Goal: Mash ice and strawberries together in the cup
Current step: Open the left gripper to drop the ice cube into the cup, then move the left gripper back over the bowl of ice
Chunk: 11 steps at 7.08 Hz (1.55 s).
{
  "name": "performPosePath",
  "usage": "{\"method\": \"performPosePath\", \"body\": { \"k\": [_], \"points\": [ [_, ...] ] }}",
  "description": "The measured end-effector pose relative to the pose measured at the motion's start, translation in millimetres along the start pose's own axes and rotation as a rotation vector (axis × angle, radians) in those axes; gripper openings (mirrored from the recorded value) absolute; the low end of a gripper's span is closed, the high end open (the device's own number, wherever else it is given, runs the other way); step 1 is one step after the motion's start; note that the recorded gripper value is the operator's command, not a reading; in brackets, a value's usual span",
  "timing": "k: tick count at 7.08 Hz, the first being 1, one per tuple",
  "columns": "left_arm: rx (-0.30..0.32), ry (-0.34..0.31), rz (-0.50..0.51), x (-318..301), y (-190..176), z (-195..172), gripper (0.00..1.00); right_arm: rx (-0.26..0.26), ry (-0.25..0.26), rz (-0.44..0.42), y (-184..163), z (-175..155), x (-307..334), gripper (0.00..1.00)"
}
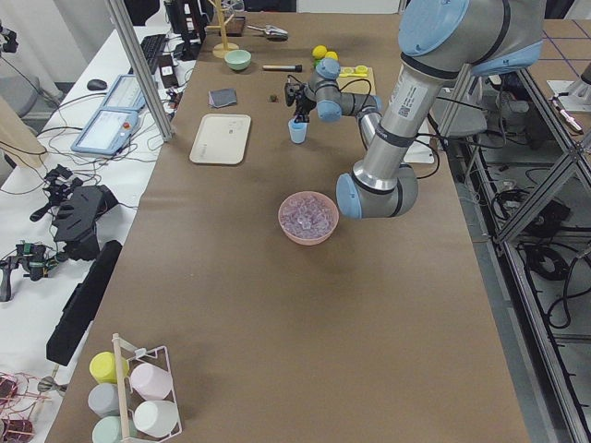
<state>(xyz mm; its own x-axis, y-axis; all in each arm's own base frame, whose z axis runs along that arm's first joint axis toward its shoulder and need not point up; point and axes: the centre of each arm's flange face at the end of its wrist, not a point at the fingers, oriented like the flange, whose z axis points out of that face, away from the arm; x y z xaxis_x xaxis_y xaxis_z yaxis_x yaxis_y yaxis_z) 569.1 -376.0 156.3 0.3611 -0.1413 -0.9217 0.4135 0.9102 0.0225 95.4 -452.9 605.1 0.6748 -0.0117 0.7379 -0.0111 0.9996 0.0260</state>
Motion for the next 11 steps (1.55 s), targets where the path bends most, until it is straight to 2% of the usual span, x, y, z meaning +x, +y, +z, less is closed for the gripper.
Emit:
{"method": "performPosePath", "body": {
  "k": [1, 4, 5, 6, 7, 9, 11],
  "points": [
    [0.003, 0.001, -0.001, 2.0, 1.2, 0.8, 0.95, 0.0, 0.0, 0.0, 0.0, 0.0, 0.0, 1.0],
    [0.001, 0.015, -0.001, 7.4, -1.9, -6.9, 0.96, 0.002, -0.001, -0.001, -0.3, -0.7, -0.9, 1.0],
    [-0.021, 0.024, 0.001, 5.9, -12.1, -23.1, 0.96, 0.004, -0.001, -0.003, -0.6, -1.9, -2.2, 1.0],
    [-0.051, 0.002, 0.025, -6.1, -27.1, -44.4, 0.96, 0.006, -0.002, -0.005, -0.8, -2.8, -3.3, 1.0],
    [-0.066, -0.042, 0.082, -22.7, -40.3, -68.7, 0.96, 0.008, -0.003, -0.007, -1.0, -3.6, -4.2, 1.0],
    [-0.063, -0.145, 0.282, -61.5, -67.5, -111.0, 0.97, 0.006, -0.005, -0.006, 0.6, -2.8, -3.7, 1.0],
    [-0.079, -0.214, 0.478, -120.8, -90.7, -141.0, 0.97, 0.003, -0.006, -0.003, 2.1, -1.1, -2.4, 1.0]
  ]
}}
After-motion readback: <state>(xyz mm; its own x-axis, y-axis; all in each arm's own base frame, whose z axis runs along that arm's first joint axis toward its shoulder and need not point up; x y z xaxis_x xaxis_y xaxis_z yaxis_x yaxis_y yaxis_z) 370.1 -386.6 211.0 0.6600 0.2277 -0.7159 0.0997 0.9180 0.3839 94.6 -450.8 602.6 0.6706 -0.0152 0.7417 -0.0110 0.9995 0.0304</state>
